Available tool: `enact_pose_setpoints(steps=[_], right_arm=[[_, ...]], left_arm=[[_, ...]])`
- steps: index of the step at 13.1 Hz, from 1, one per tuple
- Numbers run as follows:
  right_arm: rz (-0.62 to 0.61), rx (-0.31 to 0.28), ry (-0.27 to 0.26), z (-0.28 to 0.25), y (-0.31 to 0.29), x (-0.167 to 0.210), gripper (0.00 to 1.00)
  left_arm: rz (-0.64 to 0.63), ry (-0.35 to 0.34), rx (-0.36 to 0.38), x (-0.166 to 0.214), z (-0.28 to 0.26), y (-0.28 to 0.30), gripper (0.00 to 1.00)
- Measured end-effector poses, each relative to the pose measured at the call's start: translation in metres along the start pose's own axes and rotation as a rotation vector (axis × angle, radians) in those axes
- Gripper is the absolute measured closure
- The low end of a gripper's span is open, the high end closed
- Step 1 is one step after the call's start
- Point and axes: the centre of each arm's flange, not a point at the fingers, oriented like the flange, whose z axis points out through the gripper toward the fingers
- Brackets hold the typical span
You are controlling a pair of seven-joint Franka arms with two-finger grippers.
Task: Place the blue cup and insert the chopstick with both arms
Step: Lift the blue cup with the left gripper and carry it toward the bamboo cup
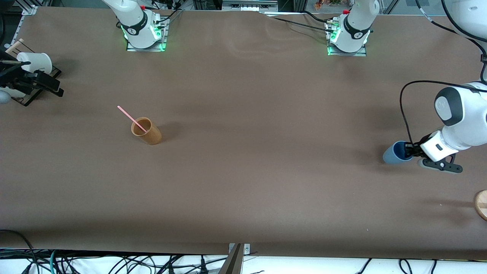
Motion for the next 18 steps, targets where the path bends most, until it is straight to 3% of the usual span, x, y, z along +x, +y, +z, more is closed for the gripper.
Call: enact_pose_setpoints(steps=[8, 14, 18], right_arm=[[-0.006, -0.001, -0.004, 0.002, -0.003, 0.001, 0.00], [-0.011, -0.001, -0.008, 0.004, -0.007, 0.002, 0.00], [-0.012, -0.001, -0.010, 0.004, -0.007, 0.002, 0.00]], left_arm=[[-0.097, 0.041, -0.017, 0.062, -0.042, 0.263, 0.95], [-0.105, -0.005, -0.020, 0.076, -0.006, 0.414, 0.95], [-0.101, -0.012, -0.045, 0.079, 0.024, 0.480, 0.95]])
